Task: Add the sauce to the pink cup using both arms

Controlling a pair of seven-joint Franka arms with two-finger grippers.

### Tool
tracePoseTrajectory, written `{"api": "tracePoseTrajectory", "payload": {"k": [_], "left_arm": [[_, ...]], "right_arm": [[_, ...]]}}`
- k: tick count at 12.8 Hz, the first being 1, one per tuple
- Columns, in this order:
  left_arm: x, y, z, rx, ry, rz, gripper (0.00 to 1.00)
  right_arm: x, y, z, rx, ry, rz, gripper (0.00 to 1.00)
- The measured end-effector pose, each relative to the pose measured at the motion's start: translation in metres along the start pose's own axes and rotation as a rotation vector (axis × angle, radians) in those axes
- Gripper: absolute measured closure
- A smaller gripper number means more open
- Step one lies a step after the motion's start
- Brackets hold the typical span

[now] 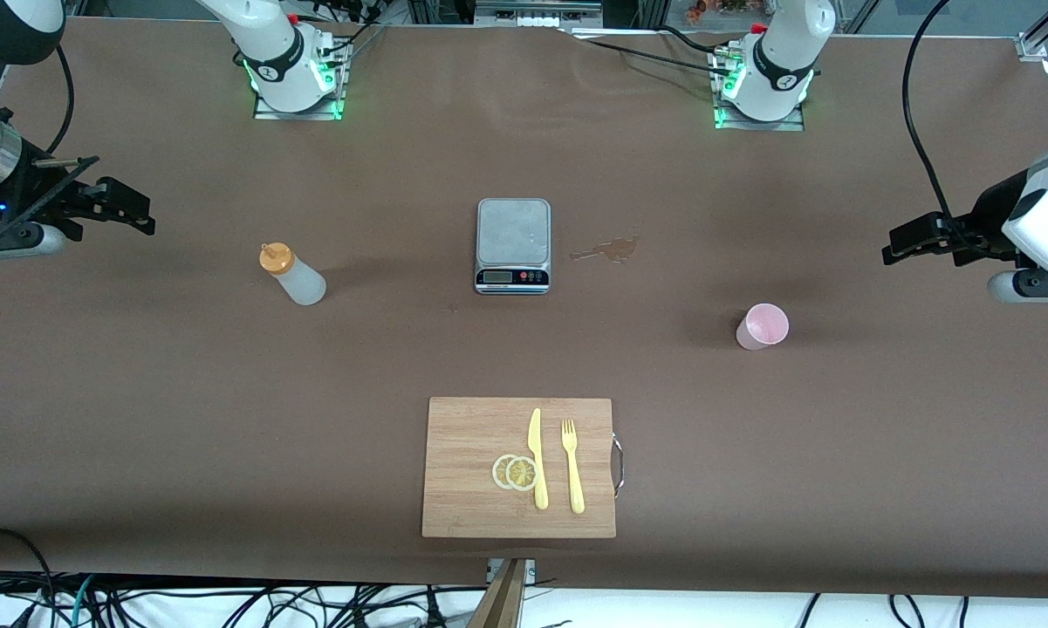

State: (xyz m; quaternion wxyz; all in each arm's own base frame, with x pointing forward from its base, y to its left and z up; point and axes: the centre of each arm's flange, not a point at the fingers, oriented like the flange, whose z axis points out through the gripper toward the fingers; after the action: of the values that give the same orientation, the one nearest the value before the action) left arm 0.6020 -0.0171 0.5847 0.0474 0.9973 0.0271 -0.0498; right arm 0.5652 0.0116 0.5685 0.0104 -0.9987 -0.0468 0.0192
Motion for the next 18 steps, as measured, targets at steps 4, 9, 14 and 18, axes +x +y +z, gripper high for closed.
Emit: {"api": "tracePoseTrajectory", "payload": {"k": [4, 9, 14, 18], "left_arm": [[0.000, 0.000, 0.000, 0.000, 0.000, 0.000, 0.00], [0.003, -0.003, 0.004, 0.001, -0.007, -0.006, 0.00], [0.018, -0.014, 0.032, 0.000, -0.051, -0.024, 0.00], [0.058, -0.023, 0.131, -0.001, -0.095, -0.036, 0.00]], "right_arm": [[0.000, 0.000, 0.000, 0.000, 0.000, 0.000, 0.00], [0.000, 0.000, 0.000, 0.000, 0.000, 0.000, 0.00], [0.000, 0.000, 0.001, 0.000, -0.001, 0.000, 0.00], [0.000, 0.000, 0.001, 0.000, -0.002, 0.000, 0.00]]}}
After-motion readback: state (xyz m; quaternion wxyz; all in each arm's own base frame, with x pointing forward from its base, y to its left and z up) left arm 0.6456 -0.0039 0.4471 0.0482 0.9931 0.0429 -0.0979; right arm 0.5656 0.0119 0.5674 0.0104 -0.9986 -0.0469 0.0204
